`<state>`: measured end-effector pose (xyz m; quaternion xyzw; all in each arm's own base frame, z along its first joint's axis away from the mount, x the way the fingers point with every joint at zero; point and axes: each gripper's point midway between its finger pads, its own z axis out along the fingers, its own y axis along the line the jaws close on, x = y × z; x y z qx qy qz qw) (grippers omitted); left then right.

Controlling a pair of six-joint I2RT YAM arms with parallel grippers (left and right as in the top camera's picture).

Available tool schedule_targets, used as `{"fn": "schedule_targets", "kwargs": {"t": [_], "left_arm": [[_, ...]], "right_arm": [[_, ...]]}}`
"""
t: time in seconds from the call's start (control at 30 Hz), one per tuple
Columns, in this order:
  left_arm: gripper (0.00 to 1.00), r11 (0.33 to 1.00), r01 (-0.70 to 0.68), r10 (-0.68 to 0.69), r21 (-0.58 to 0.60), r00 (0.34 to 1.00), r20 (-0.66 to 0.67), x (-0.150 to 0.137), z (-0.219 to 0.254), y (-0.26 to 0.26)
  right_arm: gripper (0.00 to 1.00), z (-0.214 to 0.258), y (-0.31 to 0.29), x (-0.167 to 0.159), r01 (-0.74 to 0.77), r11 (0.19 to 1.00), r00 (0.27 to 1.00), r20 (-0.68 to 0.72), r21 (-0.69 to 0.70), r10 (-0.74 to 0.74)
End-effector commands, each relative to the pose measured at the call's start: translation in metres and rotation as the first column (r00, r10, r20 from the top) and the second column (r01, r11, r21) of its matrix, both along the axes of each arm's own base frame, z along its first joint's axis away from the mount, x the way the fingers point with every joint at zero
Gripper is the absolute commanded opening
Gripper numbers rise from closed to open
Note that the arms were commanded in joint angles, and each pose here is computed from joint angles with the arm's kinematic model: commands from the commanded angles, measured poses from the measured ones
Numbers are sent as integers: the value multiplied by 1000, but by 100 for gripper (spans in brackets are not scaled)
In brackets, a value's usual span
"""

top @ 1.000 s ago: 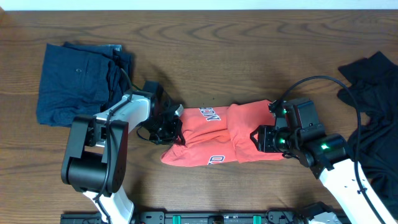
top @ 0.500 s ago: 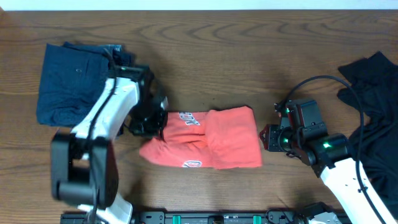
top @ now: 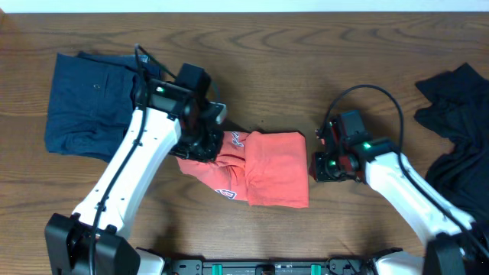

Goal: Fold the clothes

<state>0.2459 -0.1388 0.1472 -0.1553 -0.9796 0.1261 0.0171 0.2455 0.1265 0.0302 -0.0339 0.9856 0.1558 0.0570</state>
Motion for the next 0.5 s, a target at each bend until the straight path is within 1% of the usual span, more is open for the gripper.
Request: {"fn": "schedule_targets", "kwargs": {"t": [0.0, 0.2, 0.33, 0.37, 0.4, 0.43, 0.47], "left_arm": [[6, 1000, 10, -9, -7, 999, 36, 0, 9, -11], [6, 1000, 26, -26, -8, 998, 62, 3, 9, -18], [6, 999, -1, -3, 51, 996, 84, 9, 7, -6], [13, 997, -15, 9, 70, 996, 90, 10, 6, -2], [27, 996, -24, 15, 86, 995, 97, 12, 6, 1], [36, 994, -34, 23, 108, 994, 104, 14, 5, 6], [42, 989, -51, 36, 135, 993, 110, 15, 4, 12]], "right_arm": [[21, -16, 10, -2, -35, 998, 998, -56, 42, 37], [20, -36, 13, -3, -41, 998, 994, -103, 46, 46], [30, -35, 10, -1, -37, 999, 995, -95, 34, 40], [32, -34, 8, 0, -32, 999, 995, -93, 32, 34], [35, -34, 6, 0, -27, 999, 995, -90, 29, 29], [39, -32, 4, 0, -21, 999, 996, -89, 27, 23], [43, -31, 3, 0, -15, 1000, 996, -89, 26, 17]]}}
